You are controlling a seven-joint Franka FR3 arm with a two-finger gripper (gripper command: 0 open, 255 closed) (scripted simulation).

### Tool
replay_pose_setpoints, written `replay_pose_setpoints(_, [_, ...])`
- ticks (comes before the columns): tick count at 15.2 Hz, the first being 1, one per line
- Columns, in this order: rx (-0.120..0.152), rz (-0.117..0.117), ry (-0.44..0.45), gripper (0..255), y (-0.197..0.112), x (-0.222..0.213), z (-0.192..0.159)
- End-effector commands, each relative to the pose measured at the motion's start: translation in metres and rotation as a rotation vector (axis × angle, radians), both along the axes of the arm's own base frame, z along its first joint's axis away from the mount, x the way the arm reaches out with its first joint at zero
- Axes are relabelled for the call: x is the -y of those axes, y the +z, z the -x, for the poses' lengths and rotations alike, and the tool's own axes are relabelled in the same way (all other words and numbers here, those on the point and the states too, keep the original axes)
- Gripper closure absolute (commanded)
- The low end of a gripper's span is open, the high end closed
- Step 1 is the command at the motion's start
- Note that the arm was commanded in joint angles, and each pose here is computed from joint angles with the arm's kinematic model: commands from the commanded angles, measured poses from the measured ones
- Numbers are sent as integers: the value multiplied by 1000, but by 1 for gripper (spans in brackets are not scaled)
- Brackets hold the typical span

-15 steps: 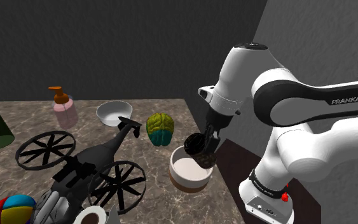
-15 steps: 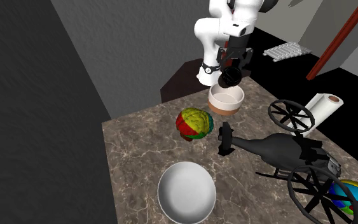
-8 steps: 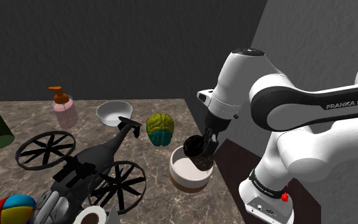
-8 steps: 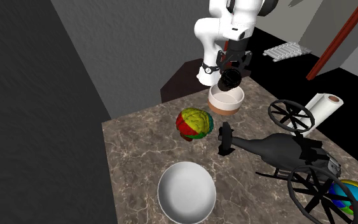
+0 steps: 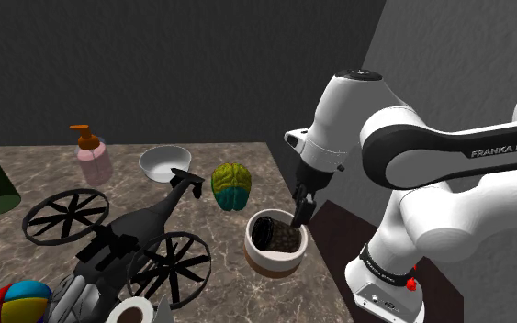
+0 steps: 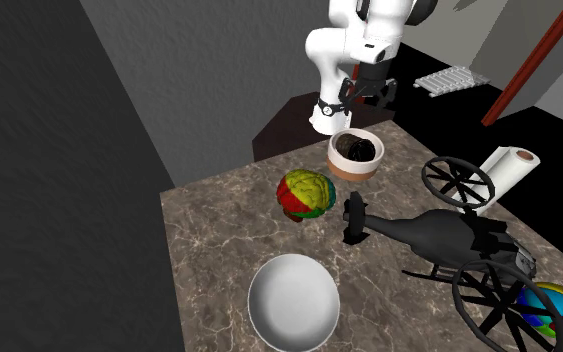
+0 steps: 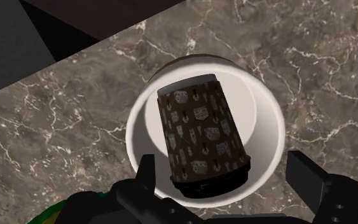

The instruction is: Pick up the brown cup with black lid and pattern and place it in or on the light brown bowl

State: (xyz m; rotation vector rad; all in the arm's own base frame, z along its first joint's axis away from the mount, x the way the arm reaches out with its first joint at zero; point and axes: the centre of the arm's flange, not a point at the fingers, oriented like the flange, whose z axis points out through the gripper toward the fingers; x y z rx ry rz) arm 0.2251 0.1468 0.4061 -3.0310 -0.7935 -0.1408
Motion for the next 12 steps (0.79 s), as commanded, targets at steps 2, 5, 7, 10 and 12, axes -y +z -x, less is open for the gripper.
replay_pose_setpoints(2, [0, 0, 0, 0, 26, 1, 2])
replay_pose_setpoints(5, [0, 0, 0, 0, 50, 1, 4])
replay_pose_setpoints(7, [0, 0, 0, 0, 50, 1, 4])
replay_pose_setpoints(10, [0, 0, 0, 0, 50, 1, 4])
replay_pose_setpoints(12, [0, 0, 0, 0, 50, 1, 4])
